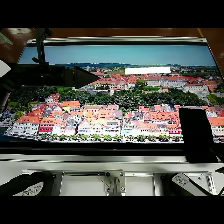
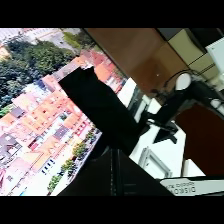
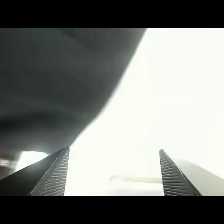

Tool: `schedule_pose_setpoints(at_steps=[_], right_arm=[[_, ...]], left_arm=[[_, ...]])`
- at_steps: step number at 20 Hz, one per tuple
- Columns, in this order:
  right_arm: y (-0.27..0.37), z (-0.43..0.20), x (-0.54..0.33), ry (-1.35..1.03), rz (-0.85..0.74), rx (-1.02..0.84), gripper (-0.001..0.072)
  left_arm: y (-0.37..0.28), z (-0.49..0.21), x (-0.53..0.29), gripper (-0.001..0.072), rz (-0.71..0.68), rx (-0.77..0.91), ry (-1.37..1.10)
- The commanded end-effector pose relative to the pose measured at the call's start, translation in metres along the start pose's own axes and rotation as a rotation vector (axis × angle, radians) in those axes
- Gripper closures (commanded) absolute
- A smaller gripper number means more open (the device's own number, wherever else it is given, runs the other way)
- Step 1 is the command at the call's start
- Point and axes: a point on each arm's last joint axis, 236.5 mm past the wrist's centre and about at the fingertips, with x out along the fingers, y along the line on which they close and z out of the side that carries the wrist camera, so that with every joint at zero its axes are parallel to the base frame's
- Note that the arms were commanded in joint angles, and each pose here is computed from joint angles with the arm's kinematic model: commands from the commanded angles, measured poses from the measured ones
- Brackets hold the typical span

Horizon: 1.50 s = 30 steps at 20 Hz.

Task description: Fold the shirts.

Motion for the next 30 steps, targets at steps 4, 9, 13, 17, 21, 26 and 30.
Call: schedule_pose_setpoints(at_steps=[4,9,13,17,21,26,30], right_arm=[[0.044,0.058,-0.169,-0.627,0.345,-0.035,0.0042],[0.228,-0.031,-0.349,-0.993,0.926,-0.505,0.0042],[0.324,-0.136,-0.236,-0.744,0.583,-0.987,0.0032],[0.360,-0.184,-0.148,-0.515,0.405,-1.126,0.0032],[0.373,-0.215,-0.123,-0.430,0.398,-1.188,0.0032],[0.373,-0.221,-0.122,-0.415,0.411,-1.192,0.0032],[0.373,-0.221,-0.122,-0.415,0.411,-1.192,0.0032]], left_arm=[[0.078,0.008,-0.013,0.0667,0.335,0.020,-0.029],[0.206,-0.060,-0.106,0.0668,1.005,-0.061,0.364],[0.224,-0.108,-0.119,0.0008,1.058,-0.169,0.655],[0.228,-0.132,-0.122,0.0009,1.053,-0.234,0.761],[0.231,-0.127,-0.119,0.0010,1.054,-0.217,0.733],[0.229,-0.127,-0.116,0.0009,1.041,-0.224,0.730],[0.229,-0.128,-0.116,0.0009,1.040,-0.225,0.730]])
